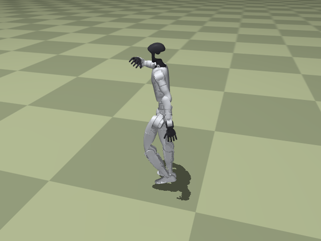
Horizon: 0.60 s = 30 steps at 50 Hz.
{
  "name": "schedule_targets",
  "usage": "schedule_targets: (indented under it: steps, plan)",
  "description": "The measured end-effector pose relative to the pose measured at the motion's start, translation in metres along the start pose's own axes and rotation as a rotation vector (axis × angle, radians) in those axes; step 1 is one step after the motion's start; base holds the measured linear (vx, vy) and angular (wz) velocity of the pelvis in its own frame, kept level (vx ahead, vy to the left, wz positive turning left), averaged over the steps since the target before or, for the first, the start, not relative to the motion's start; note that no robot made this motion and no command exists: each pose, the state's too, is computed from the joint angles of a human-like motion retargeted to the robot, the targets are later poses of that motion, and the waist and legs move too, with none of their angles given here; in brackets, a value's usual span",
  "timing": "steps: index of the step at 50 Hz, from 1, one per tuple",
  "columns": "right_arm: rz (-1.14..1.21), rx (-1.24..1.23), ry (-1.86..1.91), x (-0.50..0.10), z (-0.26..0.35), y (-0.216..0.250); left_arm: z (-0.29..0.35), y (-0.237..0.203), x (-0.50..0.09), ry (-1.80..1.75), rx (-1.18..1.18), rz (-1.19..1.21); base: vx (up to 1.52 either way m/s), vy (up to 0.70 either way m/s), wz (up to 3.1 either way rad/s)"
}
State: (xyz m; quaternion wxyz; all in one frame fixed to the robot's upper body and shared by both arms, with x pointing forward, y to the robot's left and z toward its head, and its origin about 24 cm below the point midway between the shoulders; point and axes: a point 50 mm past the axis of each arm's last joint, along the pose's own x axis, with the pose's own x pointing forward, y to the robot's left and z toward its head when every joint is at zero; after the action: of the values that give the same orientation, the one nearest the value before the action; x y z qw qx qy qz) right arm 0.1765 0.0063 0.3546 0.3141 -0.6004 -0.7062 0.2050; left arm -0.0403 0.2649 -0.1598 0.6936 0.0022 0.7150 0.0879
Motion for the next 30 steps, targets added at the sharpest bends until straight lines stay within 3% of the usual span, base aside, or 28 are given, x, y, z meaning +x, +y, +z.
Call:
schedule_targets:
  steps: [7,15,23,30]
  plan:
    - [-0.001,-0.089,-0.002,-0.001,-0.002,-0.002,-0.068,0.004,-0.008,0.149,-0.219,0.029,0.50,0.01,-0.93]
    - [-0.020,-0.085,-0.035,-0.005,0.005,-0.001,-0.087,-0.004,-0.011,0.180,-0.170,-0.012,0.59,0.09,-0.44]
    - [0.002,0.000,-0.019,-0.007,0.009,0.011,0.004,-0.007,0.002,0.023,0.065,-0.038,0.65,0.17,-0.12]
    - [0.008,0.088,-0.001,-0.010,0.011,0.020,0.176,-0.019,-0.025,-0.380,0.249,0.060,0.56,0.19,0.32]
